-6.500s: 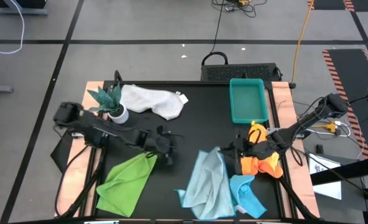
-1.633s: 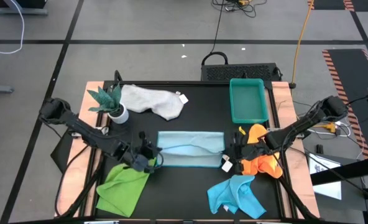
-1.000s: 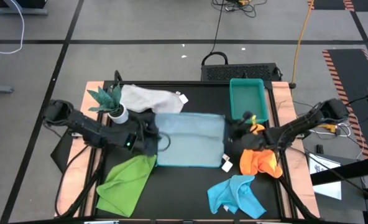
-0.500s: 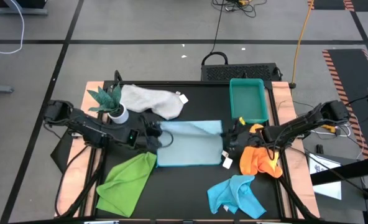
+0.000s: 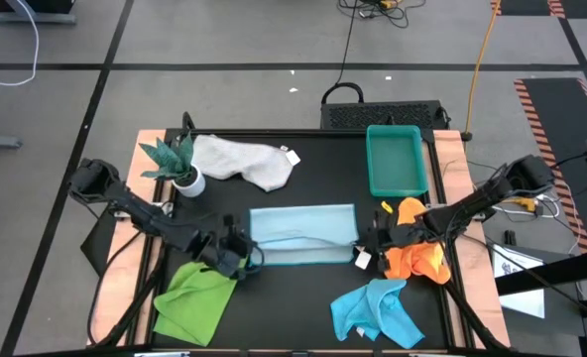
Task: Fold microfiber towels
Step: Fold the light blue microfiber cloth
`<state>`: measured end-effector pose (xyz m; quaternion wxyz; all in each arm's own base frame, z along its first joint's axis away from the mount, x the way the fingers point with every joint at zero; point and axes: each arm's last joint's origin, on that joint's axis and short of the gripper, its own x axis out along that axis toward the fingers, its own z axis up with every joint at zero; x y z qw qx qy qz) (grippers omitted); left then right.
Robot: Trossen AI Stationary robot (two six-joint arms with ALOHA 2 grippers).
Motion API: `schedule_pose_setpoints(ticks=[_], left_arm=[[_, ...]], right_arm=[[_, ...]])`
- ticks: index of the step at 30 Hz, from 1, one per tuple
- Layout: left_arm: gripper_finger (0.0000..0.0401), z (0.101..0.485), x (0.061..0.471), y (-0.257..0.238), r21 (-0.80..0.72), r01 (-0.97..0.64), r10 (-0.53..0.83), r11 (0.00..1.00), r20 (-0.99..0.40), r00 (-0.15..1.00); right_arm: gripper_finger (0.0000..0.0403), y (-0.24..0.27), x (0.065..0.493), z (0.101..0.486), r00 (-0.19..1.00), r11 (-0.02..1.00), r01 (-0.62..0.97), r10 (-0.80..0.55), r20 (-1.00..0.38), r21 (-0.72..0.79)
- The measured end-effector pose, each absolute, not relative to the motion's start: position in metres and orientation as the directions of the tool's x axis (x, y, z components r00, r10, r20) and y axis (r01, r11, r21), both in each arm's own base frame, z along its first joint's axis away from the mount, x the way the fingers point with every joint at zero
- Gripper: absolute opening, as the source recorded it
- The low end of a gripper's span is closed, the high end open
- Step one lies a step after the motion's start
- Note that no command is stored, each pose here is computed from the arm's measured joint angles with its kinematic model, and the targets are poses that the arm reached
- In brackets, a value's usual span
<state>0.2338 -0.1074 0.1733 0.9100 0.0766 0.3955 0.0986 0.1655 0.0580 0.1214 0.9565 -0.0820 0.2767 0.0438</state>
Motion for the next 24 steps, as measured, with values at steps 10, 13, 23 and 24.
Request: schedule_pose_setpoints(ticks=[10,13,23,24], left_arm=[[0.0007,0.152,0.221,-0.106,0.149,-0.136,0.202,0.979,-0.718,0.666],[0.0003,0.144,0.218,-0.106,0.100,-0.122,0.157,0.987,-0.708,0.688],[0.0004,0.141,0.214,-0.111,0.089,-0.071,0.113,0.994,-0.711,0.694],[0.0005,0.141,0.214,-0.111,0.088,-0.068,0.110,0.994,-0.712,0.694]], right_arm=[[0.0000,0.062,0.168,0.114,0.830,0.982,-0.140,0.047,-0.555,-0.126],[0.0000,0.063,0.169,0.113,0.833,0.982,-0.140,0.049,-0.551,-0.126],[0.0000,0.066,0.172,0.115,0.847,0.980,-0.180,0.109,-0.520,-0.088],[0.0000,0.066,0.173,0.114,0.845,0.980,-0.181,0.108,-0.524,-0.089]])
